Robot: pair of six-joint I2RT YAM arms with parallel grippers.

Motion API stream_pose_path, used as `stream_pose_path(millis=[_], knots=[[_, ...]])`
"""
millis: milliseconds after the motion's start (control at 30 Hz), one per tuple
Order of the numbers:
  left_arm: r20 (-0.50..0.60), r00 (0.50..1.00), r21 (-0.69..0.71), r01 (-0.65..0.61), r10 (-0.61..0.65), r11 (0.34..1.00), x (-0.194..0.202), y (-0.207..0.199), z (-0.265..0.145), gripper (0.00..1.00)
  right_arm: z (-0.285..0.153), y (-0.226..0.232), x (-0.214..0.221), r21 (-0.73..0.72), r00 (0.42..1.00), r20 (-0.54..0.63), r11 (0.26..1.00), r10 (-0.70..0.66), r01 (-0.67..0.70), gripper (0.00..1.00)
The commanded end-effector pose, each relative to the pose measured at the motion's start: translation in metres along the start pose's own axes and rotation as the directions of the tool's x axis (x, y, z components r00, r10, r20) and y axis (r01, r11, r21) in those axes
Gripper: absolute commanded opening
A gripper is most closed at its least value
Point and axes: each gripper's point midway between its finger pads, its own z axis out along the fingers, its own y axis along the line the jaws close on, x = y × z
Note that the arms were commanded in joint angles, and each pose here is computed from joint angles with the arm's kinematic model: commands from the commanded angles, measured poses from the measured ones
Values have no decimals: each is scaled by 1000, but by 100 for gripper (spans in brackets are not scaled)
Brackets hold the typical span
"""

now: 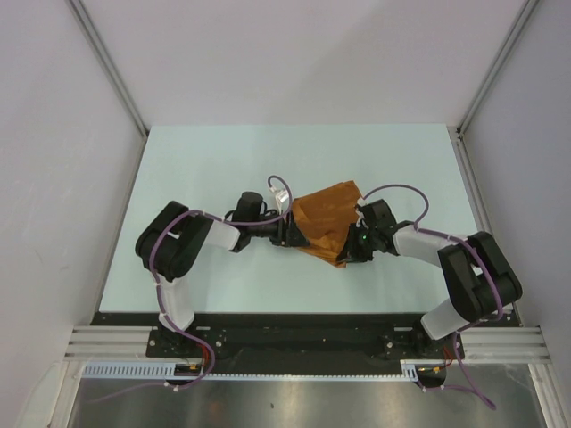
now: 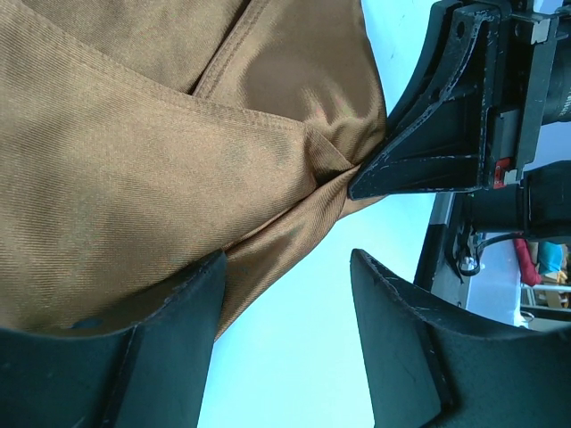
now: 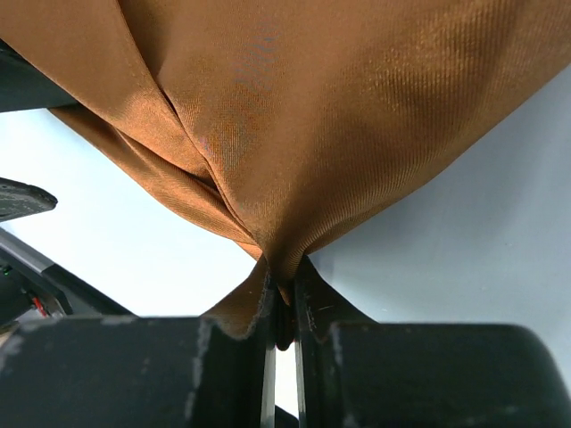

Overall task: Fold the napkin, place the utensils inside, and roll it up
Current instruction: Roll the napkin at the center of the board.

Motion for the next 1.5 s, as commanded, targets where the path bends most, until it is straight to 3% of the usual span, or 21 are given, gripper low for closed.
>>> stream_pose_path(millis=[0, 300, 633, 1100, 1133, 1467], knots=[[-25, 1000, -47, -1, 0, 999, 3, 12, 2, 65, 8, -32, 37, 103, 991, -129, 995, 32, -19, 6], [85, 990, -33, -106, 109, 994, -43, -29, -17, 69, 2, -30, 32, 115, 988, -148, 993, 53, -36, 6], [124, 979, -273, -122, 160, 954, -35, -3, -60, 71, -6, -36, 24, 132, 980, -170, 988, 100, -78, 4], [111, 985, -172, -112, 132, 979, 4, -5, -63, 81, -12, -37, 16, 141, 964, -234, 985, 126, -95, 0], [114, 985, -160, -111, 130, 981, 6, -6, -62, 94, -11, -37, 16, 143, 963, -235, 985, 129, -97, 0], [136, 987, -53, -82, 89, 995, 16, -10, -52, 96, -12, -37, 13, 148, 961, -242, 984, 131, -96, 0]])
